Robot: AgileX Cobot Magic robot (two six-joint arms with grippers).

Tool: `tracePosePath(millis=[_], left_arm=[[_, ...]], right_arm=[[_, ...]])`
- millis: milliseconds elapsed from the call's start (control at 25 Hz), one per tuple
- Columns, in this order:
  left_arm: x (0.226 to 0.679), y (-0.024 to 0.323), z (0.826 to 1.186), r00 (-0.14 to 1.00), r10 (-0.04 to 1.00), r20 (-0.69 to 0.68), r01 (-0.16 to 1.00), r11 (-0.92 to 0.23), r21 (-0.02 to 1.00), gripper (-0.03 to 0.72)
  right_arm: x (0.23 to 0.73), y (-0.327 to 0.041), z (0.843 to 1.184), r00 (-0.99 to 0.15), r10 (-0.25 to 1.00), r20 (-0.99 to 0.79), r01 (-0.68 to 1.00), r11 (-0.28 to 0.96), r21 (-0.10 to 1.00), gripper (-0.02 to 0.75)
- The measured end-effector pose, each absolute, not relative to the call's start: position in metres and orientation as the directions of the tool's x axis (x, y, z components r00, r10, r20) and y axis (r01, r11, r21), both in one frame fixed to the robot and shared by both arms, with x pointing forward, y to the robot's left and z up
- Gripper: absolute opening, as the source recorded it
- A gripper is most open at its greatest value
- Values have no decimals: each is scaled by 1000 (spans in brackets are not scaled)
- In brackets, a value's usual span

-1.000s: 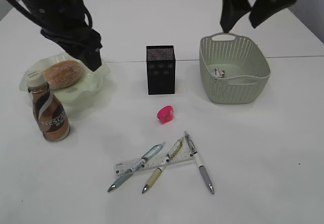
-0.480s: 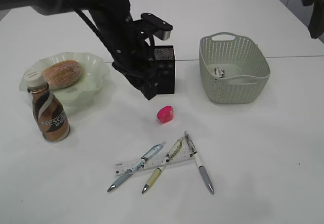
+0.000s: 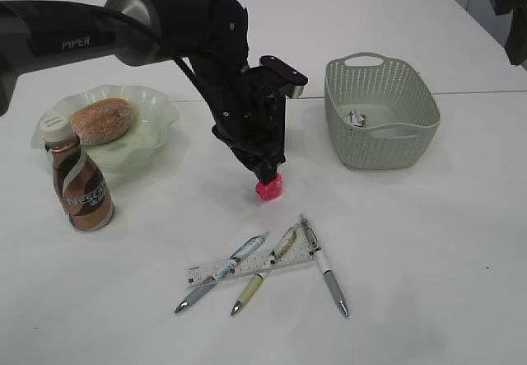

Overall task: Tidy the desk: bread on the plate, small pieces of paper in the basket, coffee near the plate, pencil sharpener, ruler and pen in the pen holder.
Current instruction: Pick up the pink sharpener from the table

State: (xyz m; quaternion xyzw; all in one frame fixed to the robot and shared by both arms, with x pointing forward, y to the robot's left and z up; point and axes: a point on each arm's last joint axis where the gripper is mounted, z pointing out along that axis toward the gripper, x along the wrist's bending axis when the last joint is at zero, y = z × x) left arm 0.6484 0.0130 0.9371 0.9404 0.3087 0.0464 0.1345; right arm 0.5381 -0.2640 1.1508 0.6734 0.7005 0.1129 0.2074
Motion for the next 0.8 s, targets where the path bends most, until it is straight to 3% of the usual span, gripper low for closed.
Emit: tracePosePath(millis=[800], left_arm=[[654, 4, 906, 793, 608, -39, 586, -743, 322, 459]], right_arm=[[539, -267, 1151, -2, 985, -173, 894, 79, 440, 416]])
